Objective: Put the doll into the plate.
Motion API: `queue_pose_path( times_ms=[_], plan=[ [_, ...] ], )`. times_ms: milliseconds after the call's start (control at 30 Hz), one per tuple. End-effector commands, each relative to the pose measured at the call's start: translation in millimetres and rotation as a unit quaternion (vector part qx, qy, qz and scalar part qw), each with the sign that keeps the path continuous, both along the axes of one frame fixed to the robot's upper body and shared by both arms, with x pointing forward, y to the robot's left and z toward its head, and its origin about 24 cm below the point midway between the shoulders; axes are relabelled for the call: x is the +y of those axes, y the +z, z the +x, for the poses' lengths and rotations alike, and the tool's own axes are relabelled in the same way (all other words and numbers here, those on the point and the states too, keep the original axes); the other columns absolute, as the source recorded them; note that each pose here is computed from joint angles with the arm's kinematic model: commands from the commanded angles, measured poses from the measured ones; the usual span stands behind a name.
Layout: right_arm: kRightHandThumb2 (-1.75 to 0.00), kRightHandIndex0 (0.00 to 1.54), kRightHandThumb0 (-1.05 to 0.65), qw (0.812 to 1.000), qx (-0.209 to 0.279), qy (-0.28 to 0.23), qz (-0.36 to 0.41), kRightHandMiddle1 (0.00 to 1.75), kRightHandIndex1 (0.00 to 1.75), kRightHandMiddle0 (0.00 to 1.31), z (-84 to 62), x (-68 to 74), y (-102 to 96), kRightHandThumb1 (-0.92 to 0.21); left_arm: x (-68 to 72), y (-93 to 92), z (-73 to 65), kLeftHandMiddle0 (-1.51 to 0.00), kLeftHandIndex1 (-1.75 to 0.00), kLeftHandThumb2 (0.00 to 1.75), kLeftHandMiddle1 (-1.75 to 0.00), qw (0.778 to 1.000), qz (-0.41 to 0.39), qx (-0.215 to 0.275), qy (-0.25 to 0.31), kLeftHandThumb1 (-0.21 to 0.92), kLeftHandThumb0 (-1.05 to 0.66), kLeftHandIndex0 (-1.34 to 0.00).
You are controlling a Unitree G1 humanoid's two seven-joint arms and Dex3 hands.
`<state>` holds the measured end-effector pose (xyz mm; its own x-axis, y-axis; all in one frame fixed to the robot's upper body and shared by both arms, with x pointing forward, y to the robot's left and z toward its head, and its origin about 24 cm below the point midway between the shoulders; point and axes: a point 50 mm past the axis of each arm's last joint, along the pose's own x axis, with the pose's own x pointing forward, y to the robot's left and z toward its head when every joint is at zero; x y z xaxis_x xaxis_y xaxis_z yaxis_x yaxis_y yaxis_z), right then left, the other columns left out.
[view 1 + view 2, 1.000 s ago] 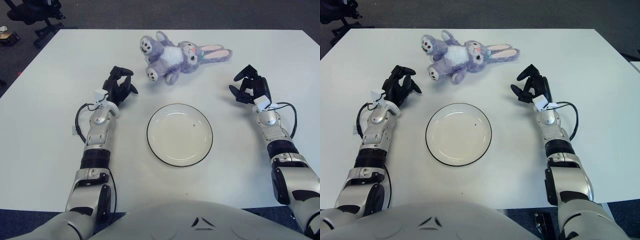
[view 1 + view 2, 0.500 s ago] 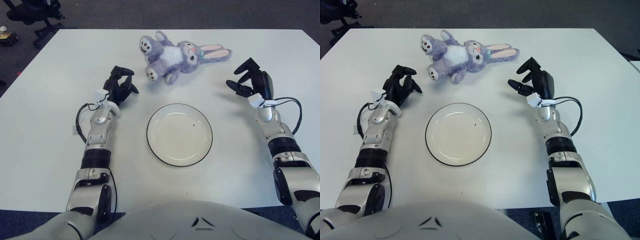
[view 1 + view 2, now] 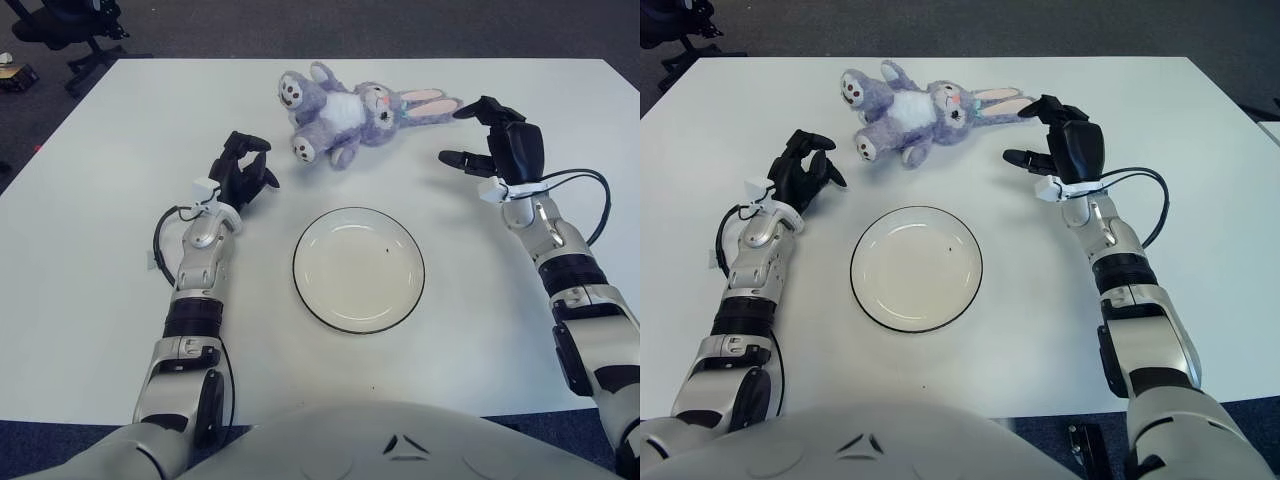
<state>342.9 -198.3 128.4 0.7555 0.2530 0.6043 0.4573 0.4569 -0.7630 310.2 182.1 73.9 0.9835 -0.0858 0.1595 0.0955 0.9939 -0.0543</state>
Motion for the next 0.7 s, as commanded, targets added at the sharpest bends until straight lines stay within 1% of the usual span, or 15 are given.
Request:
queue_pose_path(
  times_ms=[0,133,267,367,500,667],
  plan=[
    [-0.18,0.41,-0.62,0.999,-0.039,-0.010,-0.031,0.15,0.00,0.25,9.5,1.3,20.4,-0.92,1.1,2.8,0.0,-0.81,-1.70,0.47,-1.75,1.000,0.004,-0.010,0.000,0.92,-0.35,-0.25],
    [-0.19,0.35,-0.66,0.998,-0.044,-0.013,-0.036,0.12,0.00,0.23,11.4,2.3,21.4,-0.92,1.4,2.8,0.1,-0.81,-1.70,0.47,-1.75,1.000,0.004,-0.010,0.000,0.92,-0.35,-0.25],
    [-0.20,0.29,-0.70,0.997,-0.049,-0.009,-0.052,0.10,0.00,0.21,17.0,10.3,28.6,-0.92,1.6,2.8,0.0,-0.82,-1.70,0.47,-1.75,1.000,0.003,-0.011,0.000,0.92,-0.35,-0.25],
    [-0.20,0.27,-0.72,0.997,-0.050,-0.008,-0.053,0.09,0.00,0.20,17.8,11.4,29.0,-0.92,1.7,2.7,0.0,-0.82,-1.70,0.47,-1.75,1.000,0.003,-0.012,0.000,0.92,-0.35,-0.25],
    [-0.20,0.25,-0.74,0.997,-0.048,0.012,-0.059,0.08,0.00,0.20,22.2,23.5,34.7,-0.92,1.3,2.8,0.0,-0.82,-1.70,0.47,-1.75,1.000,0.002,-0.013,-0.001,0.92,-0.35,-0.25],
    [-0.21,0.24,-0.76,0.997,-0.048,0.018,-0.061,0.07,0.00,0.20,23.7,30.1,37.2,-0.92,0.9,2.6,0.1,-0.83,-1.70,0.47,-1.75,1.000,0.001,-0.013,-0.002,0.92,-0.35,-0.25]
  ],
)
